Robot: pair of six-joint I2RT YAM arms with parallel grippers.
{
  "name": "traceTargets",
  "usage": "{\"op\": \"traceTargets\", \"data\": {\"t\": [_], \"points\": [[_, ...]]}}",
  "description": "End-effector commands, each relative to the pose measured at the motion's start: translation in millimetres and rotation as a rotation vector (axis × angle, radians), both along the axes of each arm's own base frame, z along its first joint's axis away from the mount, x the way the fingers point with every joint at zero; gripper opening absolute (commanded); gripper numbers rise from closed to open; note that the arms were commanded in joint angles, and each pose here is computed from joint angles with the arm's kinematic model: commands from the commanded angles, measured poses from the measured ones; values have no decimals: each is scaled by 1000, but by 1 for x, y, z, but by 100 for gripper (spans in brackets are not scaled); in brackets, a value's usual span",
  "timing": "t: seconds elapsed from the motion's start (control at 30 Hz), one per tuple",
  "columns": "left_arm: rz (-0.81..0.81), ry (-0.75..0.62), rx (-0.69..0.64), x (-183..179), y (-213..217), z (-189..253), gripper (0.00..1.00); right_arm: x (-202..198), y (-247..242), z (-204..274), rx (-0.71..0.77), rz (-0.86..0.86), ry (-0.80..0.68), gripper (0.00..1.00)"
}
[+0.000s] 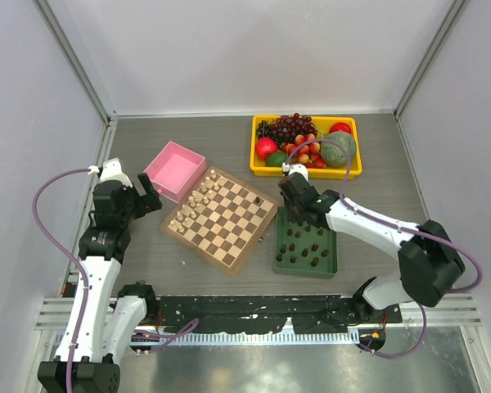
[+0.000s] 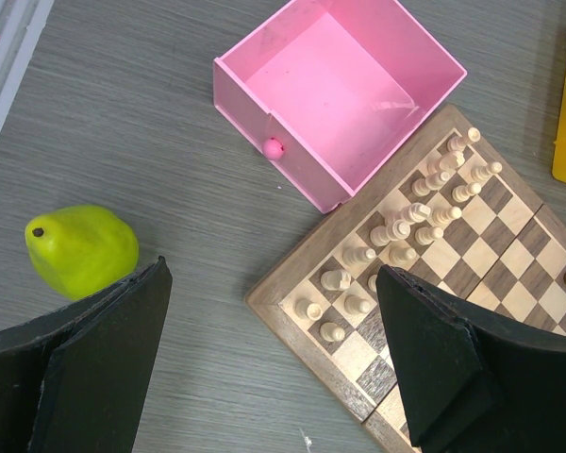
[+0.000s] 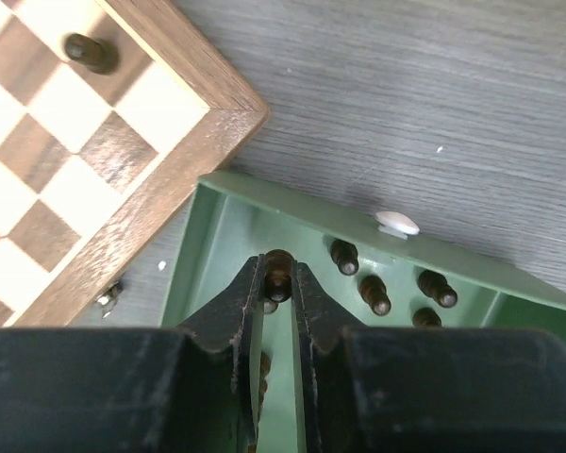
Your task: Set up the chess pieces on the board
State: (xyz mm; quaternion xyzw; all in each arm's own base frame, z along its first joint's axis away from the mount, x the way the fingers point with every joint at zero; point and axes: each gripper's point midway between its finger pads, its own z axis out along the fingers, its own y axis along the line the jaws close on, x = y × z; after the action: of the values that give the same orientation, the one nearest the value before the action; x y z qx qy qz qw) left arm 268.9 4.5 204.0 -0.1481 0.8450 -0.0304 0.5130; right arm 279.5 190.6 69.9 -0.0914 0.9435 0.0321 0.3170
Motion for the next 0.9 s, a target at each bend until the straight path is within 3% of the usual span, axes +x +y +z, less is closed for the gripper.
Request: {"op": "traceTargets", "data": {"t": [0.0,0.27,0.53,0.87], "points": [[2,-47,-8,4,0,18,99,4,10,57,101,24,-107,15],[-6,-46,-14,5,-2,17,99,14,52,79,170,91,-145,15],[-10,-47,-16,5,-2,18,99,26,110,54,139,180,-97,16],[-12,-46,-19,5,-3,17,99,46,126,33,103,176,-94,16]]}}
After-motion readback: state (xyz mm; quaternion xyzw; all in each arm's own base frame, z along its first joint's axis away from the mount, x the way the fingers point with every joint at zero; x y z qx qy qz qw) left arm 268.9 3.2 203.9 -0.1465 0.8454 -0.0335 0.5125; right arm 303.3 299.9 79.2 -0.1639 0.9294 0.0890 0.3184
